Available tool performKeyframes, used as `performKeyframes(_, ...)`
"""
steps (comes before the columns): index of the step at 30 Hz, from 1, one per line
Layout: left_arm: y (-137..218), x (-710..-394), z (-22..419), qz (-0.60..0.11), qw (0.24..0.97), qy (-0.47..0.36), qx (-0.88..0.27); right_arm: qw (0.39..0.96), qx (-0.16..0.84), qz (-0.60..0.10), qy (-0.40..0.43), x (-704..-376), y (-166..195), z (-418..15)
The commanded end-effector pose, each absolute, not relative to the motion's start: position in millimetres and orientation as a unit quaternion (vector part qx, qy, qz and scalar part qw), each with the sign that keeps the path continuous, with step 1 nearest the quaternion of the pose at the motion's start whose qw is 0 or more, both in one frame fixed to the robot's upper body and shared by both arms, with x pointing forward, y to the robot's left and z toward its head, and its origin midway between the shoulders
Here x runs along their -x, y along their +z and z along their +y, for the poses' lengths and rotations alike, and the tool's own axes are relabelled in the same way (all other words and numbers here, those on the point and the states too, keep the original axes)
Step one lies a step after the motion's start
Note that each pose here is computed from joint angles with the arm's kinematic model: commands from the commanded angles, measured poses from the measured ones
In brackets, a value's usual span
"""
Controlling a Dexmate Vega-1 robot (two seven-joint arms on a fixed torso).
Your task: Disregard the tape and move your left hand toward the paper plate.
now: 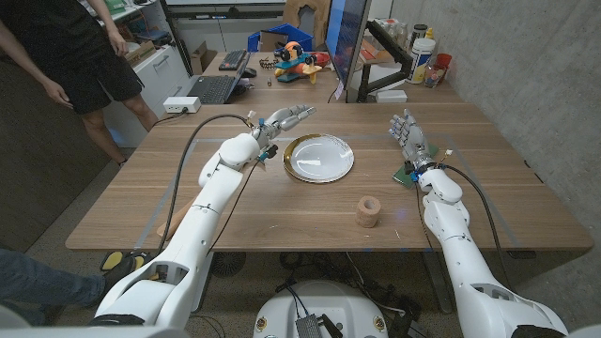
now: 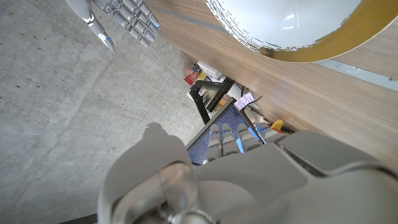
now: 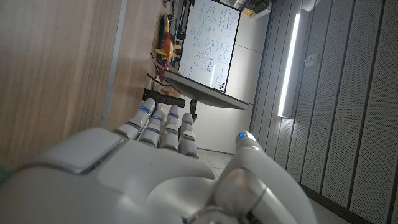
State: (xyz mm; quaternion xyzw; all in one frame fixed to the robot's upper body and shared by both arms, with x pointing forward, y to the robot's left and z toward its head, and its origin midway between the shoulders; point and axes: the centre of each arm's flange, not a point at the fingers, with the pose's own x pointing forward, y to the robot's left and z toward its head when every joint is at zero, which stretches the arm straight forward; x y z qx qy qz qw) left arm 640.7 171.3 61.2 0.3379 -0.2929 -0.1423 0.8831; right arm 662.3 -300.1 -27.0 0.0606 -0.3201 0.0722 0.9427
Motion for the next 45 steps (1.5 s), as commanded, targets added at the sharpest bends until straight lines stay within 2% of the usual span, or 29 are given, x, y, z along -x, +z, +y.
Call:
performKeyframes(1,61.3,-639.8,165.9,-0.289,0.876,-0.141,-0.359,0.942,-0.061,-0.322,0.073,-661.8,-25.2,-300.9)
performKeyframes(45,59.3,-639.2,145.7,-0.289,0.851,-0.135,-0.418,0.941,-0.065,-0.323,0.071,-662.0,-25.3,-304.0)
